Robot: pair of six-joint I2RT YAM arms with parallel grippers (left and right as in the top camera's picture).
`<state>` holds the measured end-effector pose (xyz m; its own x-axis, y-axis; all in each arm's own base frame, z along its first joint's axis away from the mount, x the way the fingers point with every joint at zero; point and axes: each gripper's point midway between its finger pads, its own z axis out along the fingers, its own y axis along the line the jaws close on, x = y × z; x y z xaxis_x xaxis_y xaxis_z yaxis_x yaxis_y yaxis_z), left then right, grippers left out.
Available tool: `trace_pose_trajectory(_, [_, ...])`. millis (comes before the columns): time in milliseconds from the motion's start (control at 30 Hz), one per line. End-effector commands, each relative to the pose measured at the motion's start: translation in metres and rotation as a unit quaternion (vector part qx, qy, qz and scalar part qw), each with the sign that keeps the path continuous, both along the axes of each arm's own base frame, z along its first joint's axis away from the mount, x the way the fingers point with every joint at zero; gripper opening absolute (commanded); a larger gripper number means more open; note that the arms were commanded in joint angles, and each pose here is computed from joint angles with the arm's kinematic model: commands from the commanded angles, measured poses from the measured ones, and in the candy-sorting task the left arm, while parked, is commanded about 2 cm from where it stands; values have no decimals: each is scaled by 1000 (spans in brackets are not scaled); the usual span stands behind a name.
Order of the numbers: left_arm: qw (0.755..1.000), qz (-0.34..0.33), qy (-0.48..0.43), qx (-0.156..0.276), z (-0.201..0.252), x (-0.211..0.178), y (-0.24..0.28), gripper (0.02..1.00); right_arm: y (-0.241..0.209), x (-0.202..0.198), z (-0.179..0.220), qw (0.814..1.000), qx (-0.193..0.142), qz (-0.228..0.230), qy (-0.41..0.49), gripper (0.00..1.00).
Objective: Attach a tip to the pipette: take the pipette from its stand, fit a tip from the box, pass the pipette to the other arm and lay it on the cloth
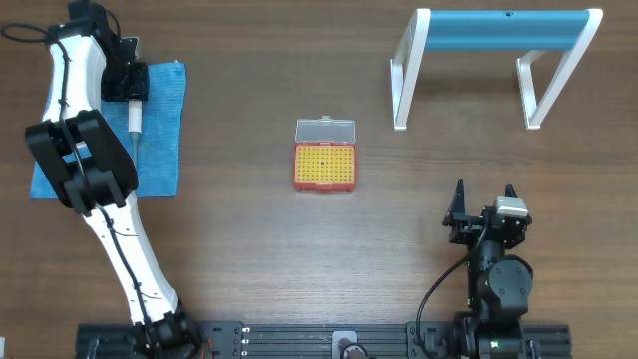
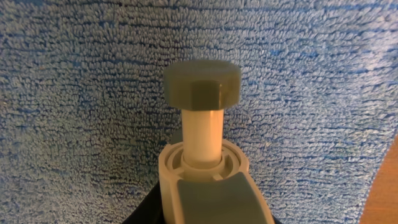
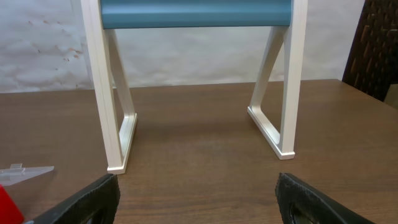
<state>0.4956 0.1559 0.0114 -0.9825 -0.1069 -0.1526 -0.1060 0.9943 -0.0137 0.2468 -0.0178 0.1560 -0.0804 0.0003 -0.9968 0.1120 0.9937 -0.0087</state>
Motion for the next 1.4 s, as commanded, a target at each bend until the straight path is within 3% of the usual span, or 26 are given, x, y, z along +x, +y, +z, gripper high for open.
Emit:
trace_pose_trajectory(33, [1000,3,1,-9,-6,3,-2,354,-2,0,-2,1000,5,-7,3,820])
trace_pose_trajectory(100, [1000,4,1,-8,-6,3,-2,415,-2,0,-2,1000,5,-7,3,820])
trace_pose_trajectory(233, [1000,4,2,-9,-6,2,-2,439,-2,0,-2,1000,5,-7,3,820])
trace_pose_trajectory(267, [1000,4,4,-9,-6,1,-2,494,-2,0,-2,1000,5,-7,3,820])
trace_pose_trajectory(300, [1000,4,5,-10,-6,0,-3,625,-2,0,-2,1000,5,-7,3,820])
trace_pose_trajectory(333, [1000,4,7,-11,-7,0,-3,858,-2,0,-2,1000,5,-7,3,820])
trace_pose_trajectory(367, [1000,3,10,-12,-7,-1,-4,993,-2,0,-2,1000,5,-7,3,820])
trace_pose_trajectory(667, [999,-15,22,-17,-1,-4,-25,998,-2,0,-2,1000,5,-7,3,822])
trace_pose_trajectory(867, [999,-31,8,-13,44,2,-40,998,-2,0,-2,1000,5,-7,3,820])
trace_pose_trajectory(1100, [998,-33,-50,6,158,-6,-43,998,-2,0,-2,1000,5,-7,3,822])
trace_pose_trajectory(1200, [994,-16,-112,-8,213,-12,-53,998,-2,0,-2,1000,5,-7,3,820])
trace_pose_trajectory(1400, [973,-33,-227,19,328,-55,-76,998,-2,0,-2,1000,5,-7,3,820])
